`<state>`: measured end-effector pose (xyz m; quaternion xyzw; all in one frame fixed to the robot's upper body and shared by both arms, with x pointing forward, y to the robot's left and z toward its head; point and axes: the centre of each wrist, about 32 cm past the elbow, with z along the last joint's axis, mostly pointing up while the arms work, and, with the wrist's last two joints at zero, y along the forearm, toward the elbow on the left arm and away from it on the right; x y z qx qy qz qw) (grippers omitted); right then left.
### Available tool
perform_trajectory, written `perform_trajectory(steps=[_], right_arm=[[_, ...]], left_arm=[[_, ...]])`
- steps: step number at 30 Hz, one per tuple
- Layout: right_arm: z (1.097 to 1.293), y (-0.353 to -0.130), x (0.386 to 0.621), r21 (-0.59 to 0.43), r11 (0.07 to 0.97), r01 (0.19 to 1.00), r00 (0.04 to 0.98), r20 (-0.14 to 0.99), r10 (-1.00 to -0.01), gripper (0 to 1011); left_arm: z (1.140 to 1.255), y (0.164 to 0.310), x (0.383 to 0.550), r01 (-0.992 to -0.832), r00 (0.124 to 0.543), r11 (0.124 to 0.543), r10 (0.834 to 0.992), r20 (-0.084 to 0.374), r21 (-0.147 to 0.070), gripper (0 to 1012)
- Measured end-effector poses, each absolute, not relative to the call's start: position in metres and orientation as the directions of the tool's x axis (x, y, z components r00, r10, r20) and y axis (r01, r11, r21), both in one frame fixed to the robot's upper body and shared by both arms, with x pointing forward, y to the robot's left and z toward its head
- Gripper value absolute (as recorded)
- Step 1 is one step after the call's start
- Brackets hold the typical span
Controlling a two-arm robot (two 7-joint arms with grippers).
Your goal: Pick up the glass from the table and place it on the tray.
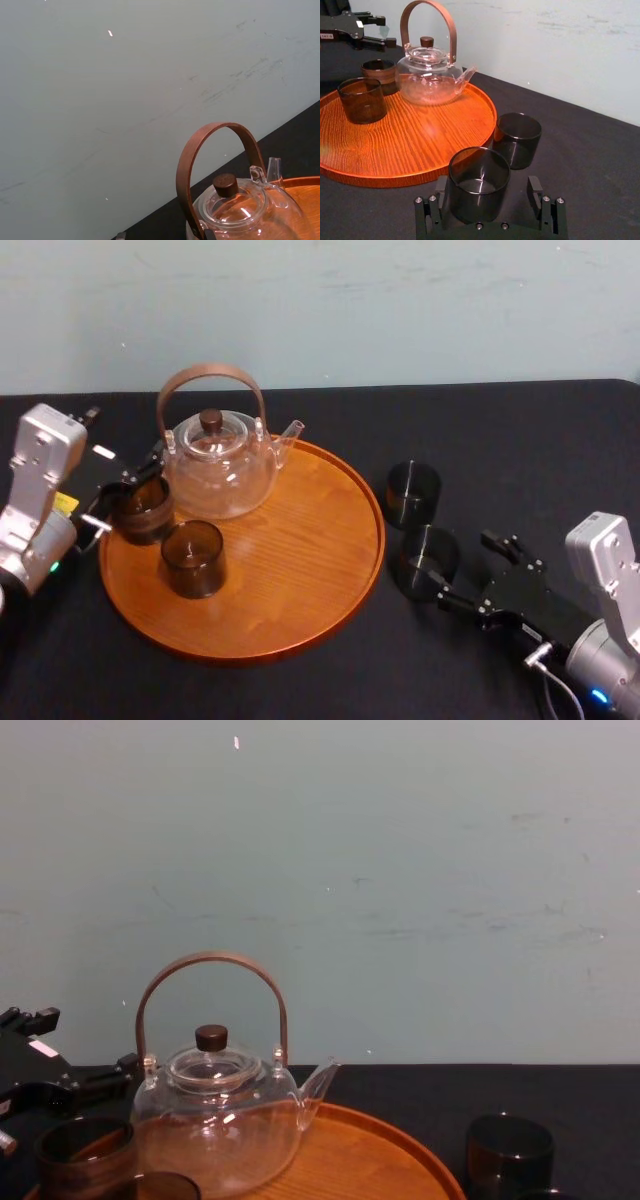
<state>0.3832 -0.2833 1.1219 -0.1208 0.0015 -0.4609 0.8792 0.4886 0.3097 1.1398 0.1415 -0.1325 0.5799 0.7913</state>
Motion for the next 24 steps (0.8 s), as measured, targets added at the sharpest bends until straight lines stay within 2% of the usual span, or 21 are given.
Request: perform_trajectory(steps=[24], right_arm=[[1.107,-0.274,0.405,-0.232,0.575,0.784,0.603,0.068,-0.795,1002]], left_arm=[[1.140,0.310,0.489,-0.955,0.292,0.287,0.880,0.374,0.070,1001]])
